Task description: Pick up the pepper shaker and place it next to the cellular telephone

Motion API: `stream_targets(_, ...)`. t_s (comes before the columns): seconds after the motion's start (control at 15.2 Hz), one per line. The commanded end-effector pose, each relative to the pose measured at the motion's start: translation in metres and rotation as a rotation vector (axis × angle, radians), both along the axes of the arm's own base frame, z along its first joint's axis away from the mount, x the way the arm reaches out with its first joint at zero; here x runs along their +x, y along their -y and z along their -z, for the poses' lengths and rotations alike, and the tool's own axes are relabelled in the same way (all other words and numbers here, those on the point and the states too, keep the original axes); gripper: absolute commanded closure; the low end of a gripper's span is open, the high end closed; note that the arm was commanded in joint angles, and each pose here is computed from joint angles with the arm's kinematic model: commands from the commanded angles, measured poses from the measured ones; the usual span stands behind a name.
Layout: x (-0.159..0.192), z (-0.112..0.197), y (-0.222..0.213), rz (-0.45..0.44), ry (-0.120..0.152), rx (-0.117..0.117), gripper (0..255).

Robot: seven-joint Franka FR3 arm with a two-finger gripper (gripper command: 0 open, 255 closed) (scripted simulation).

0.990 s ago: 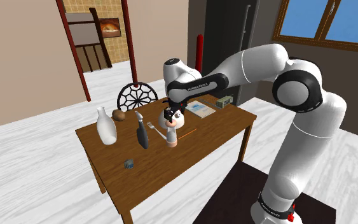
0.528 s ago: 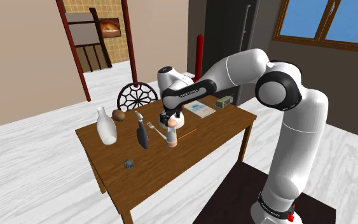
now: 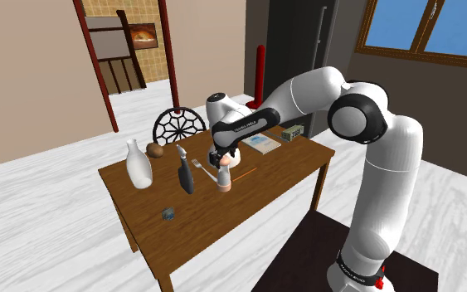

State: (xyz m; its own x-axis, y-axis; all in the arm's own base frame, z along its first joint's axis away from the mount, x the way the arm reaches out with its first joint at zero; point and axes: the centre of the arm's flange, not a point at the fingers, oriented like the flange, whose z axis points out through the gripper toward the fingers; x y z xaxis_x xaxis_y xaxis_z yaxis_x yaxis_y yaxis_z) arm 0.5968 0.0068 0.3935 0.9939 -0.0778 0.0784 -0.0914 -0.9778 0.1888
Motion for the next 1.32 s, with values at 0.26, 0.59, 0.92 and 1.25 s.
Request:
stream_targets(0.26, 0.000, 0.000, 0.000, 0.000, 0.000, 0.000, 255)
stream_targets(0.59, 0.000, 0.000, 0.000, 0.000, 0.000, 0.000, 255)
stream_targets(0.92, 0.000, -0.010, 0.000, 0.000, 0.000, 0.000, 255)
stream_targets(1.25, 0.000, -0.037, 0.000, 0.000, 0.000, 0.000, 255)
